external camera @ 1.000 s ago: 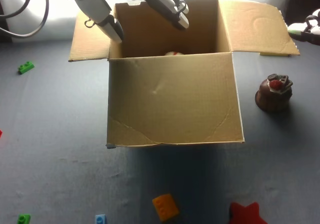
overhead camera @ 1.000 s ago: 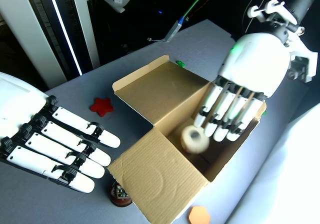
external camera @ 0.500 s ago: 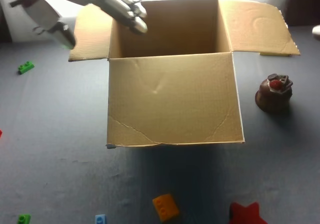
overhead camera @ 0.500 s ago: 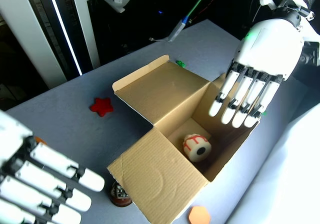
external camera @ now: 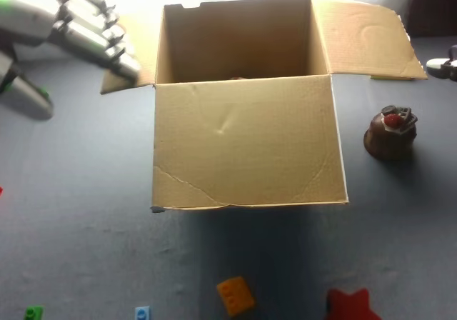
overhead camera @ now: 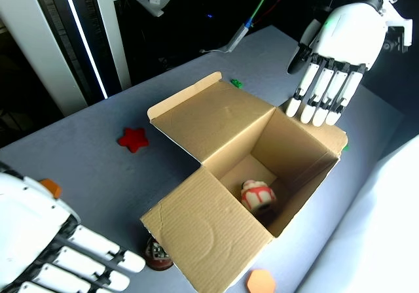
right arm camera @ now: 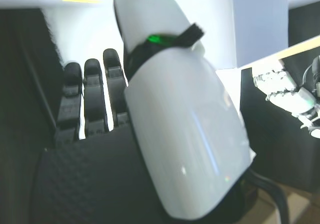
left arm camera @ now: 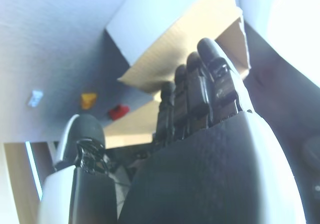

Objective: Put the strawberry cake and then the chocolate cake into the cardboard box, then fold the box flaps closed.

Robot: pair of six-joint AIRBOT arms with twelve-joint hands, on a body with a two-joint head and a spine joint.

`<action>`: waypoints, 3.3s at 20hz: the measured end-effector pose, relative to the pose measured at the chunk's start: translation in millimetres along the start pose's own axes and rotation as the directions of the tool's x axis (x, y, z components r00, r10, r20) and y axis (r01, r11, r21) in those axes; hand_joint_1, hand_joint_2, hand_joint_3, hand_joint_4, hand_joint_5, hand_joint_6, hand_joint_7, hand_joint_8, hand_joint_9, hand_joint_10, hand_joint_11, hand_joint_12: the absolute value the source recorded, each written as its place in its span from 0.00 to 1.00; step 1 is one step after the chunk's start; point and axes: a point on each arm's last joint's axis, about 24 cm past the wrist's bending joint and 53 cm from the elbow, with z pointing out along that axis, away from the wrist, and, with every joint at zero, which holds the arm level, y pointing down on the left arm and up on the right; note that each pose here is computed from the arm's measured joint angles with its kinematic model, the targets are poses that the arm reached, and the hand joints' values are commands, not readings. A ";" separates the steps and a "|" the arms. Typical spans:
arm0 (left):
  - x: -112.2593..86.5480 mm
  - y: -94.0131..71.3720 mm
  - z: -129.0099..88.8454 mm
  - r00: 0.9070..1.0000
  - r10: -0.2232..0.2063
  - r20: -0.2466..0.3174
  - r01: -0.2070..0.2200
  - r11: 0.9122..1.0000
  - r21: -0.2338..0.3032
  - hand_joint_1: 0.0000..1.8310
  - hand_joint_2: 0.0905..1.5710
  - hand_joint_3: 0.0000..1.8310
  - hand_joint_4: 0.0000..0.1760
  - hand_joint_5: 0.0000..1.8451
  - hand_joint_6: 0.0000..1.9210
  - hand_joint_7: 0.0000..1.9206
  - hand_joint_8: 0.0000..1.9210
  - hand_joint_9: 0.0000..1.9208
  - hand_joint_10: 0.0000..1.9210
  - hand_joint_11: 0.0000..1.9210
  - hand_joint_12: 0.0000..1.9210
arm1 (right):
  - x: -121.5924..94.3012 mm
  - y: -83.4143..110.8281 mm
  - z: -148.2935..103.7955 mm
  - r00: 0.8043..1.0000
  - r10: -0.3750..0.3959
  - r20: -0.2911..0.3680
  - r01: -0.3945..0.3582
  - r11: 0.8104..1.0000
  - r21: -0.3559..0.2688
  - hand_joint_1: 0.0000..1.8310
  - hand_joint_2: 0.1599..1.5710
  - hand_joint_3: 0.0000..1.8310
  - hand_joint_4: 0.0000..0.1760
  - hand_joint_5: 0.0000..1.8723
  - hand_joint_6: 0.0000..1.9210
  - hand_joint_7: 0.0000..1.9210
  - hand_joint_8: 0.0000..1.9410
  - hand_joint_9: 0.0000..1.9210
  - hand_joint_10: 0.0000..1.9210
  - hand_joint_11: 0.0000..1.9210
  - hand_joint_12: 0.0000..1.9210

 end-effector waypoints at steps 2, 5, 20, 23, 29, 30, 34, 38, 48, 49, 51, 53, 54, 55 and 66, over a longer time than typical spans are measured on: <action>17.0 0.4 -8.0 1.000 -0.011 -0.024 0.011 1.000 -0.009 0.00 0.83 0.00 0.14 0.10 0.00 0.11 0.00 0.13 0.01 0.00 0.41 | 5.2 -10.1 14.1 0.999 0.051 0.004 -0.051 0.998 0.025 0.63 0.67 0.00 0.17 0.02 0.00 0.06 0.00 0.04 0.00 0.00 0.11; 43.3 3.4 -20.2 0.998 -0.041 -0.050 0.039 0.999 -0.032 0.00 0.81 0.00 0.14 0.08 0.00 0.10 0.00 0.11 0.00 0.00 0.39 | 16.3 -13.7 32.4 0.998 0.058 -0.011 -0.058 0.998 0.031 0.64 0.66 0.00 0.15 0.04 0.00 0.08 0.00 0.05 0.00 0.00 0.14; 79.3 -19.9 -26.8 0.990 -0.133 -0.039 0.134 0.991 0.015 0.00 0.82 0.00 0.06 0.05 0.00 0.07 0.00 0.07 0.00 0.00 0.29 | 54.4 17.3 80.7 1.000 0.012 -0.012 -0.013 0.999 -0.032 0.63 0.66 0.00 0.21 0.02 0.00 0.07 0.00 0.05 0.00 0.00 0.16; 77.3 -26.6 -21.5 0.991 -0.127 -0.035 0.128 0.991 0.026 0.00 0.82 0.00 0.09 0.06 0.00 0.07 0.00 0.08 0.00 0.00 0.31 | 58.9 10.8 83.9 1.000 -0.010 -0.008 0.010 1.000 -0.021 0.63 0.66 0.00 0.22 0.01 0.00 0.07 0.00 0.05 0.00 0.00 0.15; 94.7 -52.7 -6.7 0.990 -0.092 -0.106 0.100 0.992 0.071 0.00 0.82 0.00 0.11 0.07 0.00 0.08 0.00 0.09 0.01 0.00 0.36 | 49.5 -2.6 83.6 1.000 -0.020 0.013 0.020 1.000 0.005 0.67 0.65 0.00 0.00 0.23 0.07 0.26 0.04 0.23 0.07 0.00 0.61; 95.8 -56.3 -5.4 0.990 -0.085 -0.113 0.094 0.992 0.079 0.00 0.82 0.00 0.11 0.08 0.00 0.09 0.00 0.10 0.01 0.00 0.37 | 49.1 -2.3 83.6 1.000 -0.019 0.016 0.019 1.000 0.005 0.68 0.66 0.00 0.00 0.31 0.10 0.34 0.07 0.33 0.14 0.02 0.77; 87.8 -61.4 -3.0 0.993 -0.066 -0.095 0.075 0.993 0.087 0.00 0.82 0.00 0.14 0.07 0.00 0.09 0.00 0.10 0.00 0.00 0.36 | 43.6 -1.4 83.5 0.999 -0.026 0.039 0.026 1.000 0.002 0.63 0.78 0.00 0.00 0.38 0.64 0.38 0.78 0.20 0.76 0.11 1.00; 84.7 -64.2 -0.8 0.995 -0.045 -0.091 0.053 0.995 0.087 0.00 0.82 0.00 0.14 0.07 0.00 0.09 0.00 0.10 0.00 0.00 0.37 | 45.2 -3.1 83.2 0.999 -0.025 0.036 0.024 1.000 0.005 0.65 0.75 0.00 0.00 0.41 0.62 0.43 0.72 0.28 0.80 0.14 1.00; 85.7 -65.8 -1.1 0.995 -0.016 -0.103 0.025 0.996 0.086 0.00 0.82 0.00 0.15 0.08 0.00 0.10 0.00 0.11 0.00 0.00 0.39 | -2.3 -12.4 36.5 0.997 -0.027 0.072 0.025 0.999 0.029 0.73 0.75 0.00 0.00 0.40 0.61 0.45 0.66 0.35 0.84 0.14 1.00; 85.1 -65.9 -1.0 0.995 -0.017 -0.101 0.026 0.996 0.086 0.00 0.82 0.00 0.15 0.08 0.00 0.10 0.00 0.11 0.00 0.00 0.39 | -12.4 -14.7 28.6 0.996 -0.027 0.090 0.024 0.999 0.035 0.73 0.75 0.00 0.00 0.39 0.62 0.46 0.66 0.35 0.84 0.14 1.00; 85.6 -62.7 -2.5 0.995 -0.021 -0.101 0.029 0.996 0.080 0.00 0.82 0.00 0.15 0.06 0.00 0.08 0.00 0.09 0.00 0.00 0.38 | -29.5 -10.8 14.4 0.994 -0.014 0.111 0.010 1.000 0.029 0.74 0.74 0.00 0.00 0.40 0.60 0.46 0.66 0.35 0.83 0.15 1.00; 84.9 -55.9 -4.6 0.995 -0.029 -0.094 0.035 0.997 0.063 0.00 0.82 0.00 0.15 0.07 0.00 0.08 0.00 0.09 0.00 0.00 0.37 | -50.6 -0.9 -4.5 0.990 0.003 0.143 -0.004 1.000 0.007 0.73 0.74 0.00 0.00 0.41 0.60 0.46 0.65 0.35 0.83 0.15 1.00; 85.3 -53.4 -4.9 0.995 -0.029 -0.095 0.035 0.998 0.056 0.00 0.82 0.00 0.15 0.07 0.00 0.09 0.00 0.09 0.00 0.00 0.37 | -61.0 4.1 -15.3 0.987 0.009 0.160 -0.009 1.000 -0.004 0.73 0.74 0.00 0.00 0.41 0.60 0.46 0.64 0.36 0.83 0.15 1.00; 86.1 -51.9 -5.1 0.995 -0.030 -0.096 0.035 0.998 0.051 0.00 0.82 0.00 0.13 0.07 0.00 0.08 0.00 0.09 0.00 0.00 0.37 | -69.0 8.4 -23.6 0.985 0.015 0.173 -0.013 1.000 -0.015 0.73 0.74 0.00 0.00 0.40 0.61 0.46 0.65 0.35 0.83 0.14 1.00; 72.2 -26.8 -0.3 0.992 -0.124 -0.022 0.124 0.992 0.013 0.00 0.83 0.00 0.15 0.08 0.00 0.09 0.00 0.10 0.00 0.00 0.37 | -93.8 118.4 -49.4 0.951 -0.065 0.304 0.149 0.954 -0.261 0.67 0.74 0.00 0.00 0.42 0.62 0.45 0.68 0.31 0.81 0.14 1.00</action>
